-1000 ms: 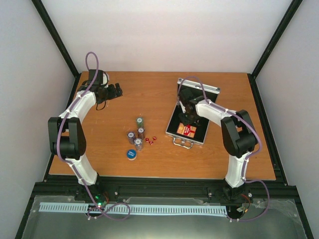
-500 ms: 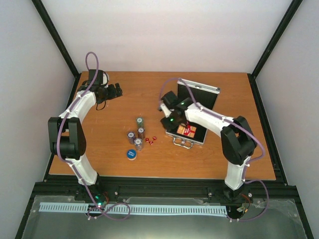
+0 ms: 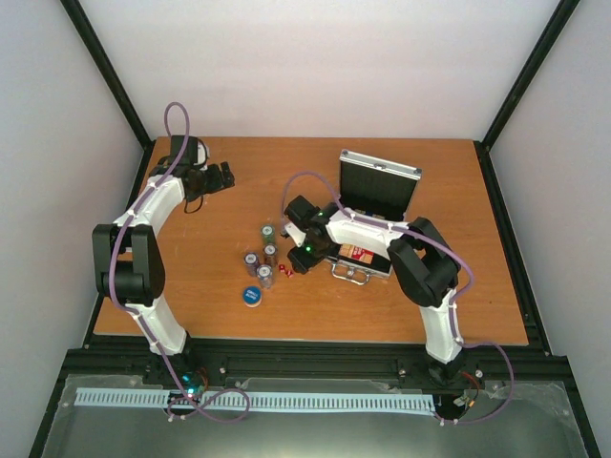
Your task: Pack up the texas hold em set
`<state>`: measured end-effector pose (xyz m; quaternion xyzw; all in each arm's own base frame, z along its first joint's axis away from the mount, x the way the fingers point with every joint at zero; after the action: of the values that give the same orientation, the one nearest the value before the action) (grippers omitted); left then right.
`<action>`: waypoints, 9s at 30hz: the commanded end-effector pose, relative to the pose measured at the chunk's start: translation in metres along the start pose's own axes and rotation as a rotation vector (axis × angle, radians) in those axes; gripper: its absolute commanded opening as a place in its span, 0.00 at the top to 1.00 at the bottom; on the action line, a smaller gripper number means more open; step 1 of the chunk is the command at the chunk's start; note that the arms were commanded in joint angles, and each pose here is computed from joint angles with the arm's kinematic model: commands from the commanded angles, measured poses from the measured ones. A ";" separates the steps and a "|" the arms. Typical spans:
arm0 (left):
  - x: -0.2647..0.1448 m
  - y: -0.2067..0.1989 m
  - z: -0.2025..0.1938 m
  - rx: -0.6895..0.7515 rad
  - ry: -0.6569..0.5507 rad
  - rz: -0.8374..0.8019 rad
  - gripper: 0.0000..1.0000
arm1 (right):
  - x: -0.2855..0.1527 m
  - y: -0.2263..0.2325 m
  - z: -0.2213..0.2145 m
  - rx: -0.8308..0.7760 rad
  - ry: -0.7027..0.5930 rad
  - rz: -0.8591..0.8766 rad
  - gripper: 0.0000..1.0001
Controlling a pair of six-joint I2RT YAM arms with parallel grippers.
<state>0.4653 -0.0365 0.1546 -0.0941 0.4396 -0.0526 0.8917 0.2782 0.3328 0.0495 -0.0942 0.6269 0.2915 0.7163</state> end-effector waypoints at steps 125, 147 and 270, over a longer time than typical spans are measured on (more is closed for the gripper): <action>-0.033 0.004 -0.012 -0.020 -0.027 0.020 0.00 | 0.024 0.036 -0.002 -0.111 -0.048 0.008 0.47; -0.032 0.004 -0.013 0.008 -0.017 0.022 0.00 | 0.005 0.027 0.006 -0.098 -0.091 -0.077 0.88; -0.034 0.003 -0.015 0.035 -0.008 0.017 0.00 | 0.041 0.042 0.014 0.001 -0.027 -0.022 0.79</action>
<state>0.4347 -0.0341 0.1590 -0.0830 0.4476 -0.0541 0.8887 0.2724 0.3867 0.0312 -0.0856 0.6105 0.2921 0.7312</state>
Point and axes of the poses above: each gripper's point midway between its finger pads, its own x axis out along the fingers, its own y axis along the line the jaws close on, z = x × y, the point moved 1 cm from there along -x, back along the fingers, and after that the axes turned 13 degrees about x, right-handed, at the moved point
